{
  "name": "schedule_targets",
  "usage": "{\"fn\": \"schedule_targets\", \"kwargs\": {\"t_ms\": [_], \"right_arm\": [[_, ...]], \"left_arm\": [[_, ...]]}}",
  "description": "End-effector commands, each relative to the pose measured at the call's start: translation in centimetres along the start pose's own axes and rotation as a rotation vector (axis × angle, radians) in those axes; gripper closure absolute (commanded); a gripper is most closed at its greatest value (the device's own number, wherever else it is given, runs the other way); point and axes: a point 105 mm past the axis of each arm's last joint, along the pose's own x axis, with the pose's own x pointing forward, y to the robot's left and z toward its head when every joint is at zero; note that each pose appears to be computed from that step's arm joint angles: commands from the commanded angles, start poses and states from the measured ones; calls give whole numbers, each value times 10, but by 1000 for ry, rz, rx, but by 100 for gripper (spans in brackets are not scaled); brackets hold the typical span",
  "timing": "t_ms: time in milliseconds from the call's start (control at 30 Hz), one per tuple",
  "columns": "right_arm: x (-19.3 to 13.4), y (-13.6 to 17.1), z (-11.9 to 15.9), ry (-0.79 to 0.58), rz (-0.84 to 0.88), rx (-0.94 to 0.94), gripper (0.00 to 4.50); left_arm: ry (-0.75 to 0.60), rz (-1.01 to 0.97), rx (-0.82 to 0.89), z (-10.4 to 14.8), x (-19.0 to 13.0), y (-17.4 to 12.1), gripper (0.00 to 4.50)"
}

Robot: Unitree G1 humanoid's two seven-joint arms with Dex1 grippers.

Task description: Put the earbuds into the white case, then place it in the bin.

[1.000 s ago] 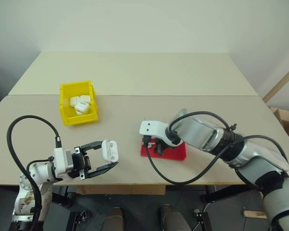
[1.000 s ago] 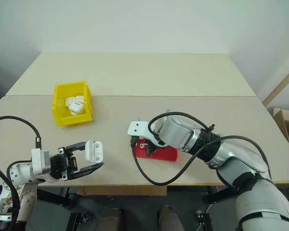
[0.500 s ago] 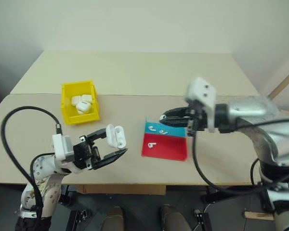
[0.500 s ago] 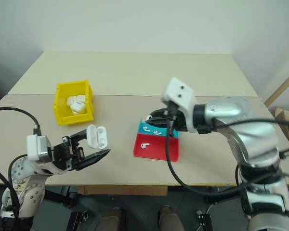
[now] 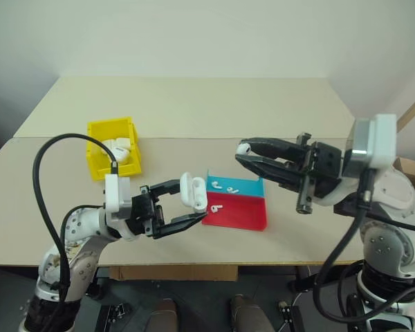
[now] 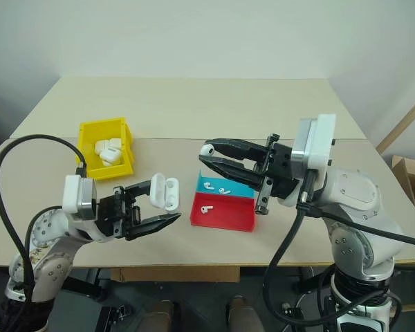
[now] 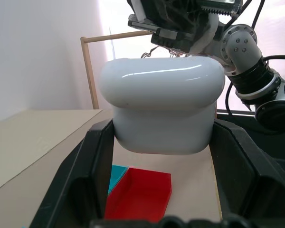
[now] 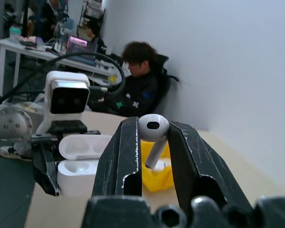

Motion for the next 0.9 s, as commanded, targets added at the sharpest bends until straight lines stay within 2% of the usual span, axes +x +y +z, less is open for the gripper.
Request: {"fn": "schedule_targets", "kwargs": {"t_ms": [33, 500, 900], "right_arm": [[7, 6, 7, -99, 38, -26, 386], [25, 15, -7, -218, 107, -43, 386], [29, 19, -23, -205, 172, -87, 386]], "left_arm": [[-37, -29, 45, 13, 6, -5, 175], [-32, -34, 54, 18, 10, -7, 175], [-42, -51, 75, 19, 9, -6, 175]]}}
